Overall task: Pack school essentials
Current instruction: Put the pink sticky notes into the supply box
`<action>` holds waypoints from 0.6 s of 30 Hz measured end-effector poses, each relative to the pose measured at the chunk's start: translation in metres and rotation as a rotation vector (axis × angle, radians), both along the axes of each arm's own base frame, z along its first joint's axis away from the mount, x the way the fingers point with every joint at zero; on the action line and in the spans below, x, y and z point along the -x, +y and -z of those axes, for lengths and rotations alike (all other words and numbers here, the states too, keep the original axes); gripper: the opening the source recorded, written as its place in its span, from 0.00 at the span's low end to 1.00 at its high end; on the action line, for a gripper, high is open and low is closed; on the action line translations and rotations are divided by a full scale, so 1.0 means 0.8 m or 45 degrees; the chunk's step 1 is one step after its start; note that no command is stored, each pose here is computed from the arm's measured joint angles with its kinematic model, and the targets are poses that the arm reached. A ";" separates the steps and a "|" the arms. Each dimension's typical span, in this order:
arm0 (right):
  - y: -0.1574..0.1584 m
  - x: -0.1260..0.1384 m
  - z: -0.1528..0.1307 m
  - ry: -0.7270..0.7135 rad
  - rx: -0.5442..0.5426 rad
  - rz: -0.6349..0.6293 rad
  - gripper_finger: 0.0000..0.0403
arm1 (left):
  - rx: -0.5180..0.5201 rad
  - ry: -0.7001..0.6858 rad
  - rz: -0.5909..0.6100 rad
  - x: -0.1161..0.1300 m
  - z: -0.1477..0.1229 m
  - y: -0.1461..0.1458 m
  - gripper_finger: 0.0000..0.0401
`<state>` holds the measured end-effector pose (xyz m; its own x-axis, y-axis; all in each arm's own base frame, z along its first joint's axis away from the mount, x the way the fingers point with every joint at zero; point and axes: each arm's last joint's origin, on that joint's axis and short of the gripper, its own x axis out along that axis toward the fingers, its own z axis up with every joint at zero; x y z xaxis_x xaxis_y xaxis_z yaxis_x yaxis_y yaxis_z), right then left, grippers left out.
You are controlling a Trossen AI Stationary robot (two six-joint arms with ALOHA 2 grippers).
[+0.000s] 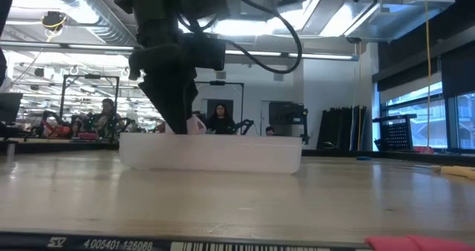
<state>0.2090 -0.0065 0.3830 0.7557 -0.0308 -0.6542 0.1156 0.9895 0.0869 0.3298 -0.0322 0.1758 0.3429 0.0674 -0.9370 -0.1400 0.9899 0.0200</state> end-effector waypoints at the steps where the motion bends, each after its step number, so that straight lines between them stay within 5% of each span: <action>1: 0.000 0.000 0.000 0.000 0.000 0.000 0.05 | 0.001 -0.007 0.000 -0.001 0.000 0.000 0.85; 9: 0.000 0.000 0.000 0.000 0.000 -0.001 0.05 | -0.009 -0.002 -0.004 -0.001 0.001 0.000 0.86; 18: 0.000 0.000 0.000 0.000 -0.001 -0.001 0.05 | -0.027 -0.001 -0.009 -0.001 0.001 0.001 0.99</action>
<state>0.2090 -0.0064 0.3830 0.7557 -0.0296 -0.6542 0.1146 0.9895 0.0877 0.3303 -0.0316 0.1749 0.3429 0.0899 -0.9351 -0.1472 0.9883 0.0410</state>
